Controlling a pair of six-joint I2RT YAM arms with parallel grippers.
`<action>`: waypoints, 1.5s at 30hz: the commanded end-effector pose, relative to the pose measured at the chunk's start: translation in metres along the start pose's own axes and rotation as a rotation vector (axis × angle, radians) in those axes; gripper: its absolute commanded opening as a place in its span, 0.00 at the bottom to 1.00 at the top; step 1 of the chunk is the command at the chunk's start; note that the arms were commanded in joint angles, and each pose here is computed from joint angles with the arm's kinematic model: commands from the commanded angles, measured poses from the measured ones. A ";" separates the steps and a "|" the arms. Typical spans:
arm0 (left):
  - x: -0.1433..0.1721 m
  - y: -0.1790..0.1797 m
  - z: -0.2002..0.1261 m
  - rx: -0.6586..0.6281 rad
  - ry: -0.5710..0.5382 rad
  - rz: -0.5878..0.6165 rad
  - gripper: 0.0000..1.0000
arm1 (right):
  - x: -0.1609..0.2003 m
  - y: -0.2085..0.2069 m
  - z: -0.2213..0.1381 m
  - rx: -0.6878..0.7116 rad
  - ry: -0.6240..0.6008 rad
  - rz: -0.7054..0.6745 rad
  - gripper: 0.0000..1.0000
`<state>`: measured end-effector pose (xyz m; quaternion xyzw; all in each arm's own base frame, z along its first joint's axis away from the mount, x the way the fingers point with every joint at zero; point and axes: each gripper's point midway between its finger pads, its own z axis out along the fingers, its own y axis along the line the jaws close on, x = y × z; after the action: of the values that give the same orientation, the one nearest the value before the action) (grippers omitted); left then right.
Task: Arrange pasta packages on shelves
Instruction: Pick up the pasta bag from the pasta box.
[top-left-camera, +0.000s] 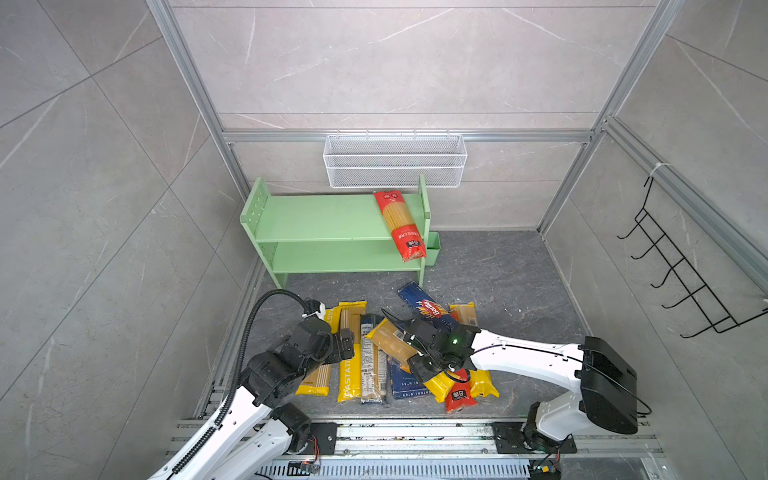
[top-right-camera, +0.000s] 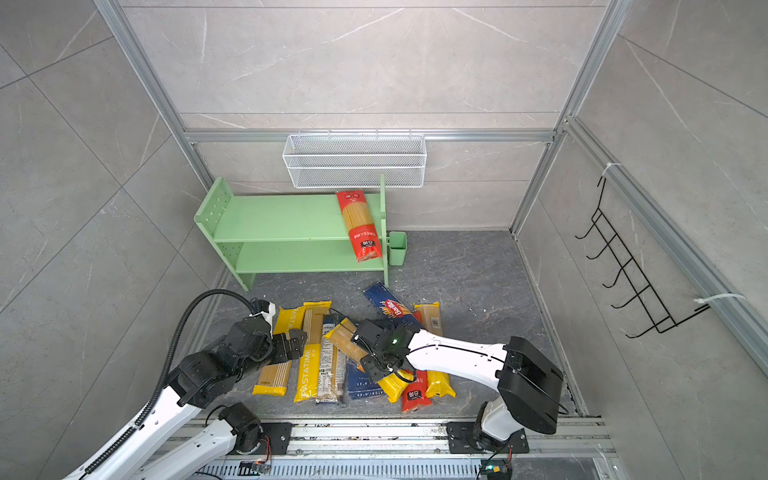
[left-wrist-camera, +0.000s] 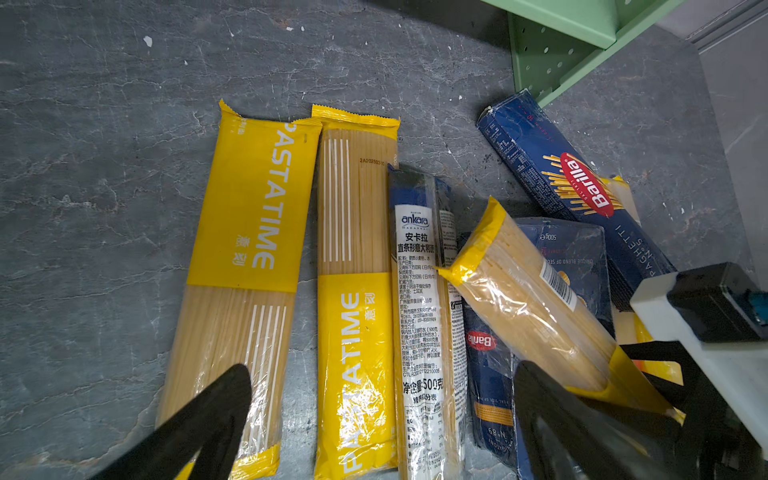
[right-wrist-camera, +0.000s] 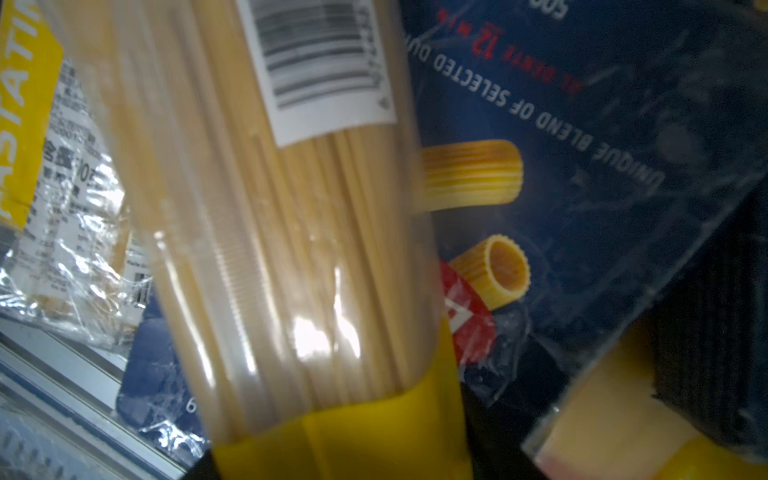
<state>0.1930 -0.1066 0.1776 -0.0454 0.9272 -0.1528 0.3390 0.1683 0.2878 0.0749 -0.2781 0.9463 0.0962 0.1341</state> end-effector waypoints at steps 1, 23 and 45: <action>0.000 0.001 -0.002 0.004 -0.001 0.012 1.00 | 0.014 -0.002 0.011 0.011 0.052 0.027 0.46; -0.006 0.007 -0.014 -0.023 -0.016 0.008 1.00 | -0.015 0.029 -0.057 -0.186 -0.095 0.047 0.00; -0.018 0.005 -0.016 -0.073 -0.008 0.027 1.00 | -0.111 0.059 -0.212 -0.254 -0.407 -0.087 0.00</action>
<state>0.1903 -0.0948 0.1911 -0.0517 0.9326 -0.1247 0.3348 0.1685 0.3293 0.2712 -0.2938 0.8931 0.2556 0.2251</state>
